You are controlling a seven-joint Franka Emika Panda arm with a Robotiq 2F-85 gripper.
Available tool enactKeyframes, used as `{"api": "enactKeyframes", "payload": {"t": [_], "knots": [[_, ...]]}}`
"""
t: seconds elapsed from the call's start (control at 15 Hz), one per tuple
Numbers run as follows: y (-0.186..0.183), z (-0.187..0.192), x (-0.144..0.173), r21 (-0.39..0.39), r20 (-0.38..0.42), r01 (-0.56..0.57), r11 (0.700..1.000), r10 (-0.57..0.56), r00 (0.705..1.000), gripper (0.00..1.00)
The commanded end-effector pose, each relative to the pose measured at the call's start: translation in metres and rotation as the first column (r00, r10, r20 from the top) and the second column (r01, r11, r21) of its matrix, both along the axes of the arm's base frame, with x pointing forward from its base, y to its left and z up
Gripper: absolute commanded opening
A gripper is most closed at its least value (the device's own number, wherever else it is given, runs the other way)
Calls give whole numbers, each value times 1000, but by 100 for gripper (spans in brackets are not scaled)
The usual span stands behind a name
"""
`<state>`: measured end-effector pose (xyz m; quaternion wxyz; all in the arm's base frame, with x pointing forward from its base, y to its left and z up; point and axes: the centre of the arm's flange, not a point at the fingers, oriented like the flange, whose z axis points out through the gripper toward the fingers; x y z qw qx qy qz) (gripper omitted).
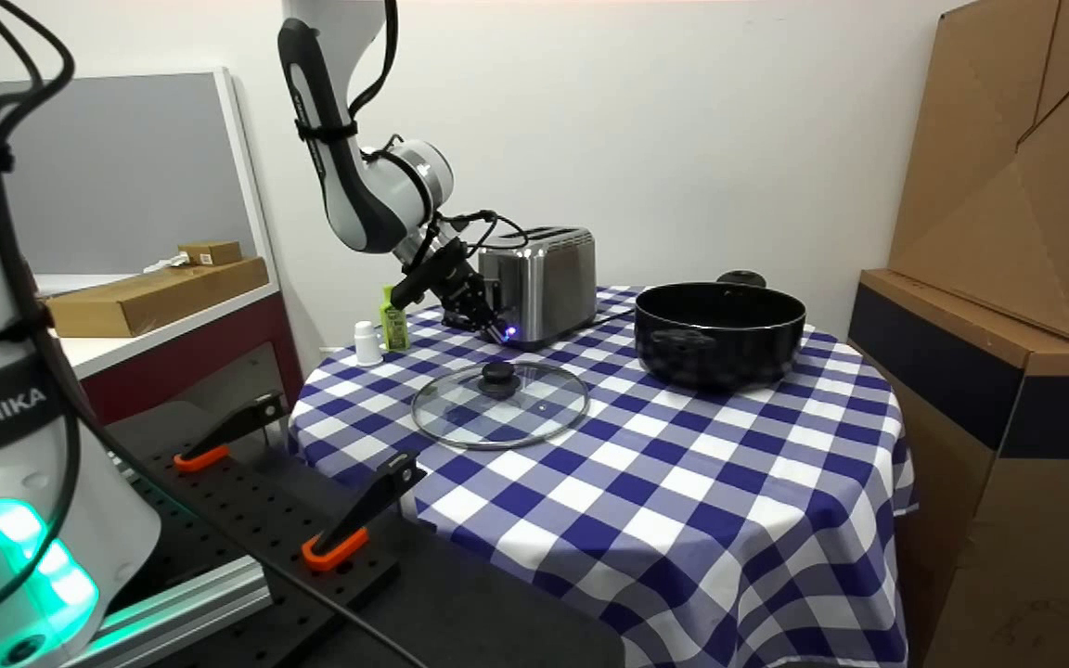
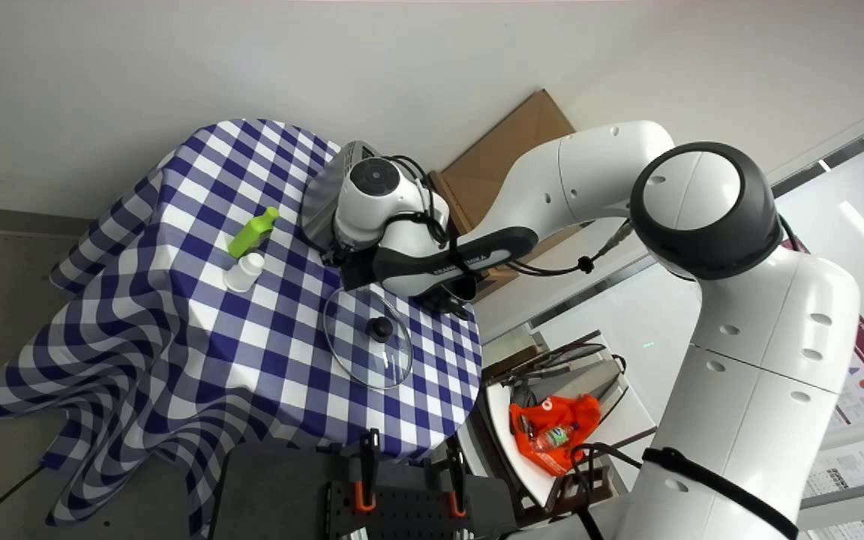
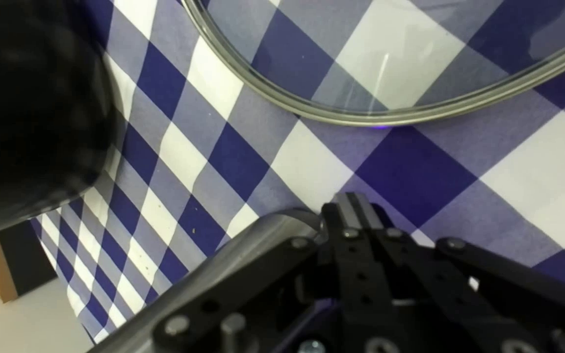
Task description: Turn off the toaster
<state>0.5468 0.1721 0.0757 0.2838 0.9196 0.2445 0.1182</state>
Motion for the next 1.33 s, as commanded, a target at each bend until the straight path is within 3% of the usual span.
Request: {"api": "enactKeyframes", "payload": {"t": [0.0, 1.27], "knots": [[-5, 1, -2, 6, 14, 4, 1000, -5, 1000, 0], [-5, -8, 15, 4, 22, -19, 1000, 19, 1000, 0]]}}
